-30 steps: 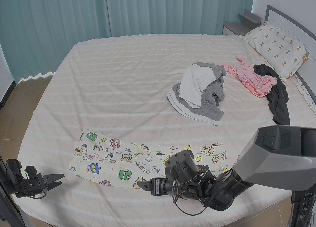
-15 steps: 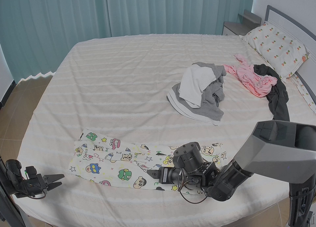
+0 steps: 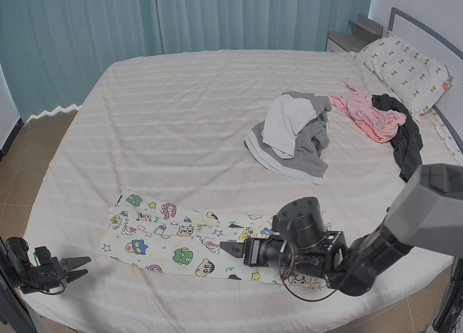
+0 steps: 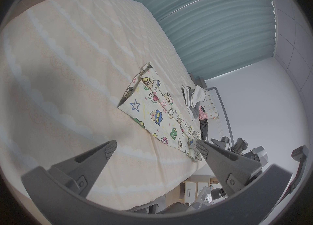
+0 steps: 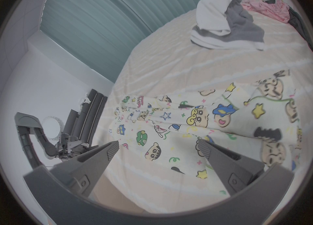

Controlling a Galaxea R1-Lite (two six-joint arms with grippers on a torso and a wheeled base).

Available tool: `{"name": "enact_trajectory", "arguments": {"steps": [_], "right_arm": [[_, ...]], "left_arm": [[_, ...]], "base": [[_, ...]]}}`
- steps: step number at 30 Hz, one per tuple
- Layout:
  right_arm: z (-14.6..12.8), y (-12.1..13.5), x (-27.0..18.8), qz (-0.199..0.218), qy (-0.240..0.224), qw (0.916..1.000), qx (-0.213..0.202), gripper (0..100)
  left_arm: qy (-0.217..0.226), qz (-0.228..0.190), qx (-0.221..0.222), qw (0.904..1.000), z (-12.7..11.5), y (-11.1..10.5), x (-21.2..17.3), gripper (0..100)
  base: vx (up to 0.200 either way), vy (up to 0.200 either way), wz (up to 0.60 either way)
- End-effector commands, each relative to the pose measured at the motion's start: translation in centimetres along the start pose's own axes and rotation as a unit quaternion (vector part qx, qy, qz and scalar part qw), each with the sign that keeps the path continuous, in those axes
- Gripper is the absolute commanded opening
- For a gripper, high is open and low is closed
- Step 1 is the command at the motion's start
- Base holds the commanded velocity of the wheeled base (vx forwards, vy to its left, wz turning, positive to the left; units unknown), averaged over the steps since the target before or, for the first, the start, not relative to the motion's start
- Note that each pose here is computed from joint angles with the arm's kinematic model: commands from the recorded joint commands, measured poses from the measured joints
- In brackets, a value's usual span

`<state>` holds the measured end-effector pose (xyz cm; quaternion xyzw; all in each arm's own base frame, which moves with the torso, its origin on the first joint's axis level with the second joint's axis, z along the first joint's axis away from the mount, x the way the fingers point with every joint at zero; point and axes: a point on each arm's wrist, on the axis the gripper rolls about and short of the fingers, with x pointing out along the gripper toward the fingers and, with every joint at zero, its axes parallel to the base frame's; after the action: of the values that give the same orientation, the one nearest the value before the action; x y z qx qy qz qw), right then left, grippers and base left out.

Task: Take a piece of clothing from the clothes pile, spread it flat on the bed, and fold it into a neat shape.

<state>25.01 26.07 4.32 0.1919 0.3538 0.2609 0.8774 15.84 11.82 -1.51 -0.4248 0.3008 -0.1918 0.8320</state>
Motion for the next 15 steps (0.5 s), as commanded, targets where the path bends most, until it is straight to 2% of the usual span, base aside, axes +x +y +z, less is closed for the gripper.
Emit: {"name": "enact_trajectory", "arguments": {"steps": [1,3,4,9,13,15], "right_arm": [[2.3,0.0,-8.0,0.025,-0.047,0.9985,0.011,100],[2.5,-0.5,-9.4,0.021,-0.056,0.9980,0.017,100],[2.5,-1.9,-12.2,0.007,-0.073,0.9969,0.027,100],[1.4,-4.8,-17.3,-0.027,-0.104,0.9926,0.057,100],[0.2,-6.0,-20.8,-0.039,-0.140,0.9873,0.064,100],[-0.2,-6.0,-22.5,-0.028,-0.163,0.9848,0.054,100]], "left_arm": [[-0.010,0.005,-0.007,0.9999,-0.3,-0.1,-0.6,100],[-0.010,0.006,-0.008,0.9999,-0.3,-0.1,-0.6,100],[-0.014,0.007,-0.005,0.9999,-0.2,-0.1,-0.7,100],[-0.017,0.009,-0.004,0.9998,-0.2,-0.3,-0.9,100],[-0.018,0.009,-0.002,0.9998,-0.1,-0.2,-0.9,100],[-0.018,0.008,-0.002,0.9998,0.0,-0.1,-0.8,100]], "base": [[0.000,0.000,0.00],[0.000,0.000,0.00],[0.000,0.000,0.00],[0.000,0.000,0.00],[0.000,0.000,0.00],[0.000,0.000,0.00]]}}
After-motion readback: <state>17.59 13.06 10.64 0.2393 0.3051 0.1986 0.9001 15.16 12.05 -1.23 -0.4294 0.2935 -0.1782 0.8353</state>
